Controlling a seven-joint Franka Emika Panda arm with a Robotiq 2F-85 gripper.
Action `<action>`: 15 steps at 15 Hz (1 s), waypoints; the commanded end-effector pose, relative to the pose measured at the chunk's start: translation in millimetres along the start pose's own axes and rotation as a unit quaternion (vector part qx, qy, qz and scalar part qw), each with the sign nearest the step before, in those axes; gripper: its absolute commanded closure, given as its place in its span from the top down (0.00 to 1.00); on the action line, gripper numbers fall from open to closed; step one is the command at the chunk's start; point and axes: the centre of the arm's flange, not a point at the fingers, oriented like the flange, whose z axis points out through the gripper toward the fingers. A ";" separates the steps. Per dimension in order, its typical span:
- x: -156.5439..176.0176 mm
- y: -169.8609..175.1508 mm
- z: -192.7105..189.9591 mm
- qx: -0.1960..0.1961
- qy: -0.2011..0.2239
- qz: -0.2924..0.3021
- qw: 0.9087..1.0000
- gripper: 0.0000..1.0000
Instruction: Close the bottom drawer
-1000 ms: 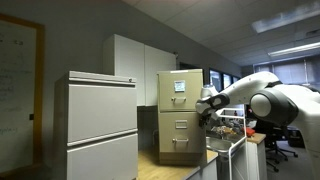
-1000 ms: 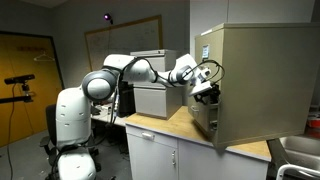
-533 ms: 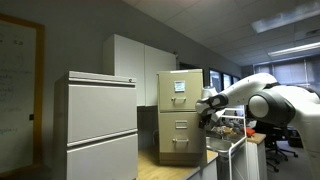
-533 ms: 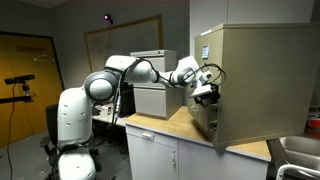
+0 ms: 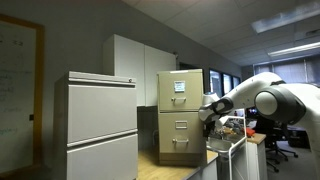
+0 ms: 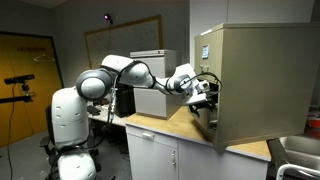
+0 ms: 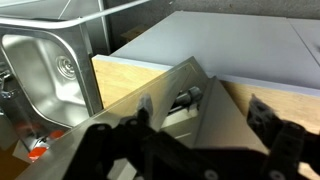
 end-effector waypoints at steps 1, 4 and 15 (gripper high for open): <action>-15.9 -39.7 -24.9 0.034 0.004 -0.031 0.999 1.00; 4.4 -72.1 -44.1 0.062 0.024 -0.076 0.995 1.00; 93.1 -100.7 -53.3 -0.008 0.089 -0.299 0.950 1.00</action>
